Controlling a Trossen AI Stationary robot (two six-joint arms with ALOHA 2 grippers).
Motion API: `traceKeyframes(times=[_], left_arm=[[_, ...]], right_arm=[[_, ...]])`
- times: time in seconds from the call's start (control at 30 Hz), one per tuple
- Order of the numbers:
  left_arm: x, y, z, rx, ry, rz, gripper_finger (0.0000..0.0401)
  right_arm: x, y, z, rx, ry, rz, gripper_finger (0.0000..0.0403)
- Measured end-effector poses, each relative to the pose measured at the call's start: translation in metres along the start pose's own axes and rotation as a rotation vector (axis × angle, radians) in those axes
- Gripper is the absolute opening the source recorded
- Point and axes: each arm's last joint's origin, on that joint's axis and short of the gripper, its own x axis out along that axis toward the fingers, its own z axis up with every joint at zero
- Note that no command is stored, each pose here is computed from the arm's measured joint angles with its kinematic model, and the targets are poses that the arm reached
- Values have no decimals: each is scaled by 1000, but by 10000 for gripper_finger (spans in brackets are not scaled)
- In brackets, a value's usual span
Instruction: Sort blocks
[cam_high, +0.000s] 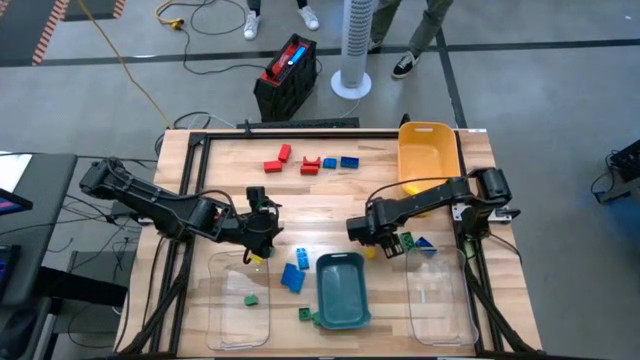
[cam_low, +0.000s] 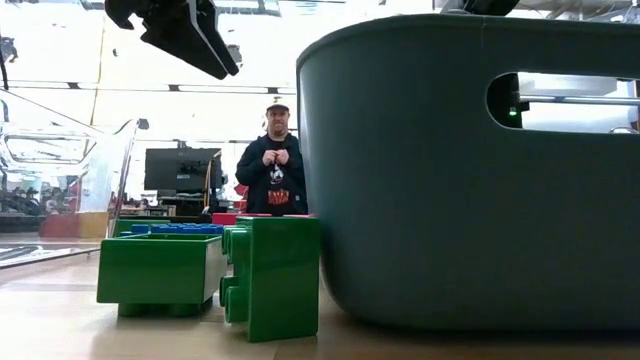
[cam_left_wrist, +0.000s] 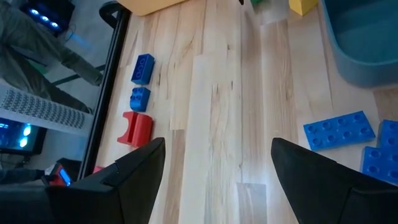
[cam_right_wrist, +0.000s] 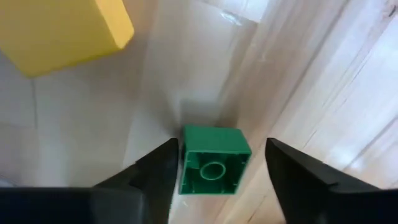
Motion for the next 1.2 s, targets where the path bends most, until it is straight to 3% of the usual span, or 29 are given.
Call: traceKeyframes(times=[0.2, 0.27, 0.53, 0.93, 1.07, 1.2], left_arm=[[0, 0, -1, 3, 11, 0, 290], [0, 0, -1, 3, 10, 0, 290], [0, 0, -2, 12, 15, 0, 290], [1, 0, 1, -22, -5, -6, 290], [14, -6, -1, -68, -111, -15, 290], [32, -16, -13, -87, -259, 12, 290]], right_arm=[[-1, 1, -2, -8, 14, 20, 98], [-1, 1, -2, -7, 16, 21, 75], [-26, -9, 1, 59, -10, 11, 75], [-72, -23, -17, 152, -233, -77, 90], [-88, -26, -19, 180, -352, -116, 92], [-109, -31, -18, 235, -560, -157, 92]])
